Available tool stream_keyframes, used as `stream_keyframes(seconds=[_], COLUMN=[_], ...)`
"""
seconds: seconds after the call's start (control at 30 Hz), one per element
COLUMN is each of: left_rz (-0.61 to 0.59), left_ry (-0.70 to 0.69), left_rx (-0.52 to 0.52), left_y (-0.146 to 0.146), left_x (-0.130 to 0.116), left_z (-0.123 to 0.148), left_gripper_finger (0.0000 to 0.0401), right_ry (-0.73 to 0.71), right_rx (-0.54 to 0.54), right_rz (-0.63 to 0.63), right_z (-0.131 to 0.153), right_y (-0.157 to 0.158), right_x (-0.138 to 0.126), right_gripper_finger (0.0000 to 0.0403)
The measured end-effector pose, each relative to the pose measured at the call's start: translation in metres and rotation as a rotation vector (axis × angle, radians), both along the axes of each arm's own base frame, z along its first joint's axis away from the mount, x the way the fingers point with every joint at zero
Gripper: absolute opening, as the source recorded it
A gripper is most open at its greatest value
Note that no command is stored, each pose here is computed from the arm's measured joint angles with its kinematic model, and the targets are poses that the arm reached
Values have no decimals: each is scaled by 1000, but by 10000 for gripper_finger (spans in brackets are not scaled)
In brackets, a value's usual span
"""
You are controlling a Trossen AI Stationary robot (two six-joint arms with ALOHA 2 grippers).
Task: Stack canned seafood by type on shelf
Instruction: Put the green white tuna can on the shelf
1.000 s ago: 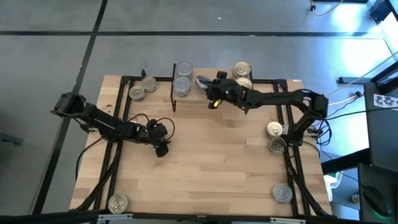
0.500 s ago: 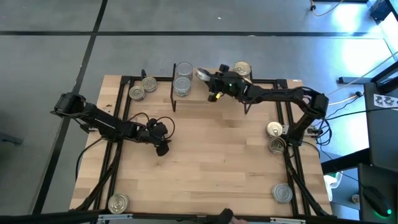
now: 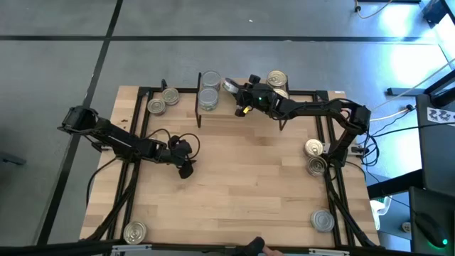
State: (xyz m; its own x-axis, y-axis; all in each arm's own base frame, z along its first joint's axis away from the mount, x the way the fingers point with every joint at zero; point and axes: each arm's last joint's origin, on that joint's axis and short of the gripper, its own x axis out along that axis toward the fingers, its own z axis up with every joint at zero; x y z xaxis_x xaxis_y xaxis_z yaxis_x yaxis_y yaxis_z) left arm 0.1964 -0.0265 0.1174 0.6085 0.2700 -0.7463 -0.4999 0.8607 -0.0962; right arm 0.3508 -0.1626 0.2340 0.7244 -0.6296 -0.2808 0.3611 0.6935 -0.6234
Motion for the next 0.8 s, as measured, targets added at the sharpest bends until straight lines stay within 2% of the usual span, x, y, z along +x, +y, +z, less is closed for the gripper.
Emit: stream_keyframes(seconds=[0.3, 0.53, 0.67, 0.8], left_rz=[-1, -1, -9, -23], left_ry=[1, 1, 2, 6], left_rx=[0, 0, -22, -42], left_y=[0, 0, -1, -1], left_x=[0, 0, 0, 0], left_z=[0, 0, 0, 0], left_gripper_finger=[233, 233, 233, 233], right_ry=[3, 0, -32, -47], right_rx=[0, 3, 54, 72], right_rz=[37, 50, 30, -30], right_z=[-1, -1, -2, -3], right_y=[1, 1, 1, 1], right_x=[1, 1, 1, 0], right_gripper_finger=[202, 227, 249, 291])
